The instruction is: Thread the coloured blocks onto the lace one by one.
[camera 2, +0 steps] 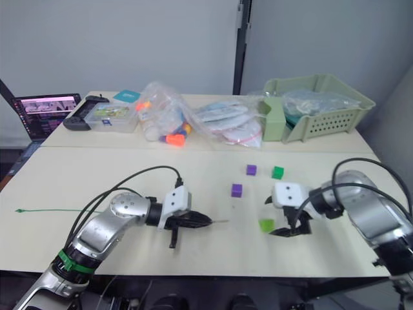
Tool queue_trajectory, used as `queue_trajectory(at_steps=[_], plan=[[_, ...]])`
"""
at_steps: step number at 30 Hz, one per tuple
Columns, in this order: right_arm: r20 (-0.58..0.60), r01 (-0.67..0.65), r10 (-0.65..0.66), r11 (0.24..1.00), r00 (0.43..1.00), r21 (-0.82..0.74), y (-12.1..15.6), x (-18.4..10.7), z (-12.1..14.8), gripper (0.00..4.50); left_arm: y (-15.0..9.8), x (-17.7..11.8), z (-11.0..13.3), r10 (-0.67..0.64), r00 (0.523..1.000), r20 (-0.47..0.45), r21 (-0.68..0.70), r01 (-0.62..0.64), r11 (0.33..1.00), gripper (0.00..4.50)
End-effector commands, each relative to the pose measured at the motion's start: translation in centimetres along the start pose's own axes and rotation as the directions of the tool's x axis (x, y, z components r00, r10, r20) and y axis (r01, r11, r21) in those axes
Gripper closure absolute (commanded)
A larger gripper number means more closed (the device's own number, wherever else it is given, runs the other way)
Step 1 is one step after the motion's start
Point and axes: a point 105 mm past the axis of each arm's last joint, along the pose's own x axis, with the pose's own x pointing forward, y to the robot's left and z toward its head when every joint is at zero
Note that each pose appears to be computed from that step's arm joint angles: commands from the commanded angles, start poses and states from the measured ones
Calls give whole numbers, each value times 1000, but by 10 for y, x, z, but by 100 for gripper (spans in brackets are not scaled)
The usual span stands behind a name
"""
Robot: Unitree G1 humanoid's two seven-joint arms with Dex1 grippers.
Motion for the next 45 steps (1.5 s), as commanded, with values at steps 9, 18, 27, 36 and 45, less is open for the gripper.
queue_trajectory(at_steps=[9, 18, 27, 36, 45], plan=[[-127, -124, 113, 988, 985, -87, -9, 19, -5, 28, 0, -1, 1, 11, 1000, -24, 20, -11, 1000, 450], [-174, -125, 116, 991, 978, -38, -2, 26, -12, 322, 2, 3, 5, 17, 1000, -9, 19, -17, 1000, 450], [-34, -96, 98, 994, 995, 59, 3, 32, 26, 324, 1, 10, 13, 5, 1000, 15, 27, -6, 1000, 450], [8, -109, 109, 990, 994, 90, 11, 52, 45, 324, 0, 14, 9, -7, 1000, -25, 34, 8, 999, 450], [-1, -123, 124, 987, 992, 106, 14, 61, 47, 324, -2, 18, 4, -15, 999, -51, 22, 16, 1000, 450]])
